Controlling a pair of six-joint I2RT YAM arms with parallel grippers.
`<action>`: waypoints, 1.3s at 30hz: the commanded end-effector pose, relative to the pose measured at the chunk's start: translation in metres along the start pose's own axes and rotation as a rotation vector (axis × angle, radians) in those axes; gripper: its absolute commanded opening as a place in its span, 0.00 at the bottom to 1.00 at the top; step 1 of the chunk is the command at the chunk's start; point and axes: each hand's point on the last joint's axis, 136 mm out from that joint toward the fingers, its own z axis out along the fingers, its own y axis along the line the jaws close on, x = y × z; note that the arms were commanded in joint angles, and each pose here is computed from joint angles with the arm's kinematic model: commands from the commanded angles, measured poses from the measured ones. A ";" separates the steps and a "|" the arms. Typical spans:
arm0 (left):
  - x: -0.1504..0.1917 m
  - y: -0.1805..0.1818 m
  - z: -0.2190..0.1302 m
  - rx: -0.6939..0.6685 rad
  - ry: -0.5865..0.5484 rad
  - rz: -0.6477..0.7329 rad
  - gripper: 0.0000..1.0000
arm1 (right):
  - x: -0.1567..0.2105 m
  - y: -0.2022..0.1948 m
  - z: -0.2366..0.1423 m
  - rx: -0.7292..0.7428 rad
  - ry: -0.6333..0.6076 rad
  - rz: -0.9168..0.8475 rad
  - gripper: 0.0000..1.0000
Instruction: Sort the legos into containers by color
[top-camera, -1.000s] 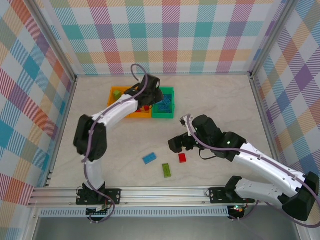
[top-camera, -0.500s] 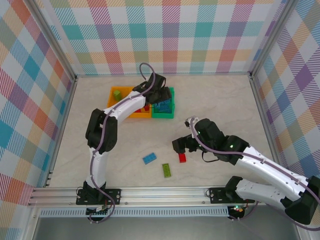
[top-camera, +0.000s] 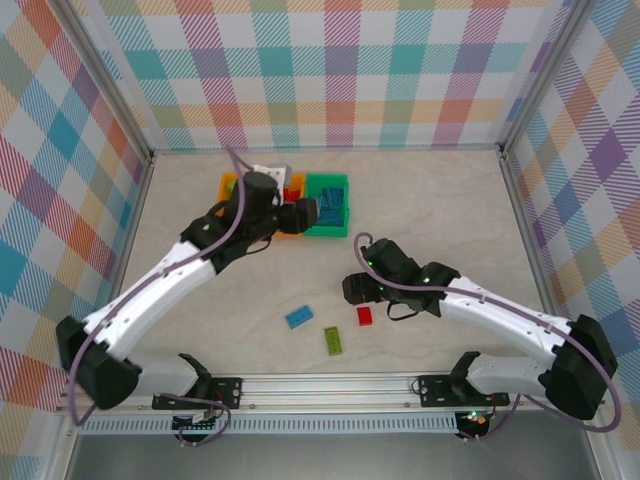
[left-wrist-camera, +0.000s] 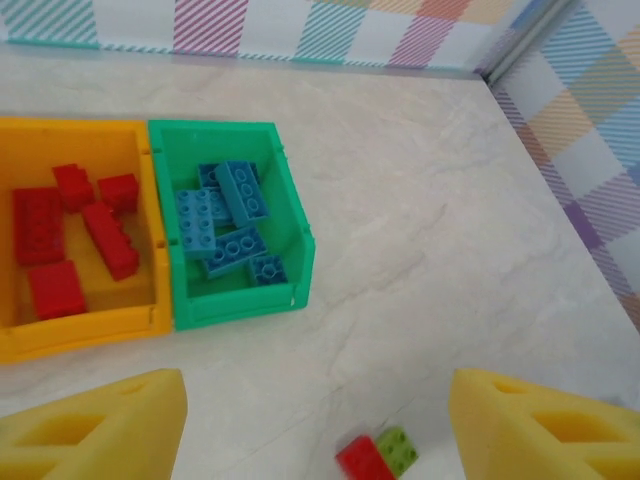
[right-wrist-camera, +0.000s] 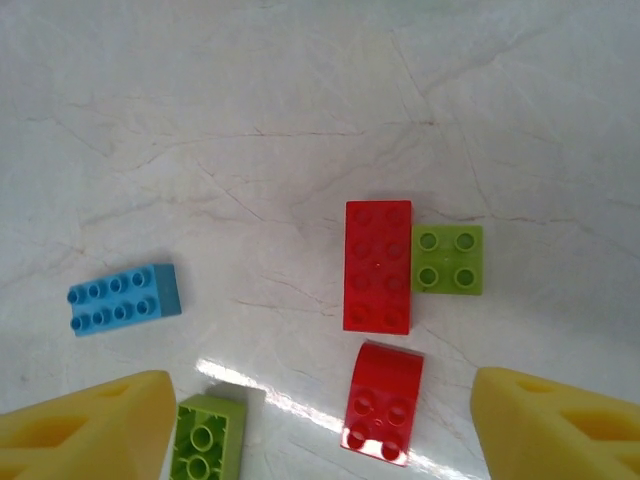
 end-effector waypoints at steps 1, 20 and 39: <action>0.023 0.011 -0.029 -0.008 0.024 0.222 0.75 | 0.005 0.002 0.020 0.014 0.039 0.096 0.74; 0.159 0.003 -0.079 0.422 0.159 0.840 1.00 | 0.033 -0.018 0.096 0.199 0.214 0.107 0.53; 0.103 0.039 -0.084 0.095 -0.088 0.672 1.00 | -0.109 0.083 0.041 -0.100 -0.166 -0.107 0.28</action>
